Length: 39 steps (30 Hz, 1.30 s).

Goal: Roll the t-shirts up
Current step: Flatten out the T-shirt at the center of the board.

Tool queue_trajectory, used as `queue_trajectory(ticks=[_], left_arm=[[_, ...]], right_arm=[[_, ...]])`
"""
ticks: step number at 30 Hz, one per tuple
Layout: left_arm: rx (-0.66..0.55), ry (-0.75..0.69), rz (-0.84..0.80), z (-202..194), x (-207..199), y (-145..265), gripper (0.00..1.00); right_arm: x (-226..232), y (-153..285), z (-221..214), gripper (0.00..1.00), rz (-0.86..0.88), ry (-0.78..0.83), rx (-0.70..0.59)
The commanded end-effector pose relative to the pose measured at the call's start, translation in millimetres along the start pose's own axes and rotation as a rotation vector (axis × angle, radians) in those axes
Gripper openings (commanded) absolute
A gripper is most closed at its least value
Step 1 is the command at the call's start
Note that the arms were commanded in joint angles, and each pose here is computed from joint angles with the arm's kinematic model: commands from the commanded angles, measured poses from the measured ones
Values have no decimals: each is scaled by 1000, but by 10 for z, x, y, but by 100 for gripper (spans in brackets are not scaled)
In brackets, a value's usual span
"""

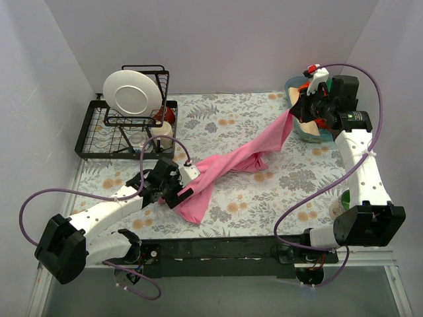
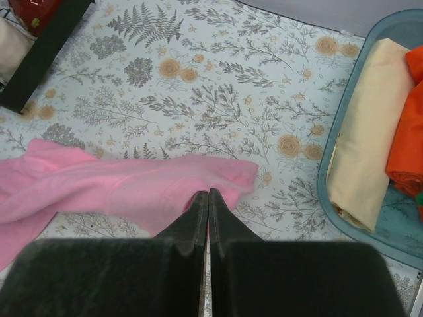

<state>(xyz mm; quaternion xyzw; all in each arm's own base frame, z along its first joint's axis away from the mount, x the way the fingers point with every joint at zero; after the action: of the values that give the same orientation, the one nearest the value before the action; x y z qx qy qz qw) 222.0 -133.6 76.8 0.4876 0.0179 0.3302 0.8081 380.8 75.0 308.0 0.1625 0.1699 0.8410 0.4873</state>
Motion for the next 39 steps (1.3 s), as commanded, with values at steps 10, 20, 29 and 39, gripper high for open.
queue_trajectory(ticks=[10,20,29,39], left_arm=[[-157,-27,31,631,250,317,0],[-408,-70,-244,1295,23,1879,0],[-411,-371,-180,1384,174,1365,0],[-174,112,26,1725,1400,-503,66]], right_arm=[[52,395,291,1,-29,57,-91],[640,1563,567,1,-35,268,-199],[336,1100,490,1,-80,208,-211],[-522,-520,-188,1,-29,9,98]])
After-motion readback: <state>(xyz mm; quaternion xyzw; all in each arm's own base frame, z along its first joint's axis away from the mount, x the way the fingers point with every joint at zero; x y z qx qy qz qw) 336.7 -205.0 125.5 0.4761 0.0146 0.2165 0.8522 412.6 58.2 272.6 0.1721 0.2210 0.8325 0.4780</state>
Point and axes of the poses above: each gripper's point midway between its finger pads, its own y axis back along the fingers, its own x axis along the line the jaws close on, z = x × y, the point moved 1 cm from there along y, back along the fingers, and after that the axes turned 1 degree about -y, right-handed, at the moved point
